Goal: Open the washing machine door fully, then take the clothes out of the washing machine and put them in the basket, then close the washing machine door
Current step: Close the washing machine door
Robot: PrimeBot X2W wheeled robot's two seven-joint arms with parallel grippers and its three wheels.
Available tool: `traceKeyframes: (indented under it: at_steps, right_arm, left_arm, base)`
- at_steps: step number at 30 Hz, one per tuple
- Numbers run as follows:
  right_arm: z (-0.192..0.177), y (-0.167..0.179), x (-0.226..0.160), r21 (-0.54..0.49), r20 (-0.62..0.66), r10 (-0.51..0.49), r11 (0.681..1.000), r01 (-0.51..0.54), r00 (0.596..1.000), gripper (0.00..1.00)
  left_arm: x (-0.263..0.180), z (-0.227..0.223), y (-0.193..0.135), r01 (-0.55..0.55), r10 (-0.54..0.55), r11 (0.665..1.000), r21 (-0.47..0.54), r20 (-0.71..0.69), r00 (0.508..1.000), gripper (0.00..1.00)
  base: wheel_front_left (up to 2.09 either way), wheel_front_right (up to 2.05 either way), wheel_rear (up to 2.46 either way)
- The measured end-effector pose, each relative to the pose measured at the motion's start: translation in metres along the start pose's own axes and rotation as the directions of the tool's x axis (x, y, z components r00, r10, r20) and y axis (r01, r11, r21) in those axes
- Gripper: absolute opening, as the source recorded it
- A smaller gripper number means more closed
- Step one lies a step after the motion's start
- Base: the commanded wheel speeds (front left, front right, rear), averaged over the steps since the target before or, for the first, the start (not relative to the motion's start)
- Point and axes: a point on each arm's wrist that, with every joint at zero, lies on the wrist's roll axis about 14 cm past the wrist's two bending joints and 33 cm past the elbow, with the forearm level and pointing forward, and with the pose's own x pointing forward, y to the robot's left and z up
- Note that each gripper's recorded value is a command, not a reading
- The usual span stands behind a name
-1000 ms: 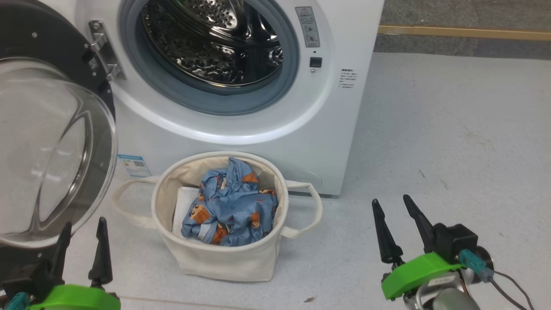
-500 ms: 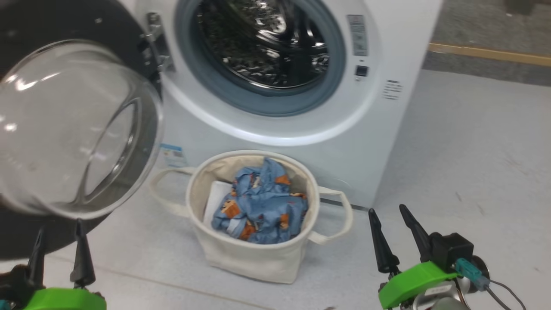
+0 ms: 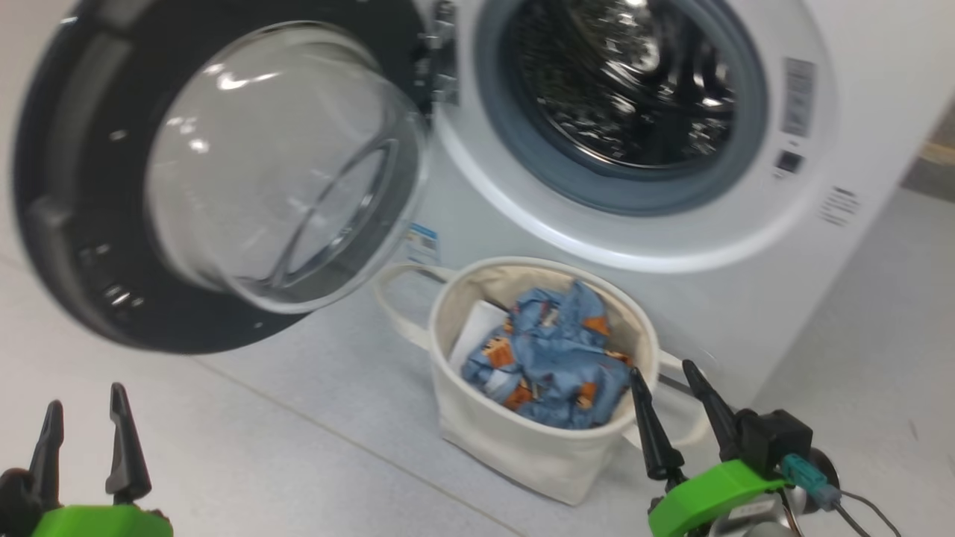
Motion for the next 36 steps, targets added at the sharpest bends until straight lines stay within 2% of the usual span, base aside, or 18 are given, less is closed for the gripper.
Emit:
traceKeyframes:
  at_steps: [12,26,27,28,29,36]
  right_arm:
    - [-0.001,0.058,0.016,-0.004,-0.009,0.163,0.987,-0.163,0.987,1.00]
    - [-0.016,0.066,0.019,0.033,-0.043,0.189,0.982,-0.187,0.981,1.00]
    - [-0.016,0.066,0.019,0.034,-0.045,0.188,0.982,-0.187,0.981,1.00]
    - [-0.017,0.065,0.019,0.036,-0.047,0.187,0.982,-0.185,0.981,1.00]
    - [-0.018,0.064,0.019,0.039,-0.049,0.186,0.982,-0.184,0.981,1.00]
    - [-0.031,0.056,0.020,0.046,-0.084,0.181,0.983,-0.178,0.980,1.00]
  left_arm:
    - [-0.043,0.011,0.068,-0.156,0.156,0.988,-0.008,0.012,0.988,1.00]
    - [-0.045,0.016,0.077,-0.196,0.197,0.979,-0.048,0.015,0.980,1.00]
    - [-0.045,0.016,0.080,-0.202,0.203,0.977,-0.065,0.010,0.979,0.51]
    - [-0.045,0.017,0.083,-0.209,0.211,0.974,-0.084,0.011,0.978,0.07]
    - [-0.044,0.019,0.086,-0.216,0.218,0.971,-0.103,0.010,0.976,0.00]
    - [-0.027,0.028,0.101,-0.213,0.214,0.927,-0.309,-0.030,0.976,0.00]
  base:
    - [0.00,0.00,0.00]
    - [0.00,0.00,0.00]
    - [0.00,0.00,0.00]
    - [0.00,0.00,0.00]
    - [0.00,0.00,0.00]
    - [0.00,0.00,0.00]
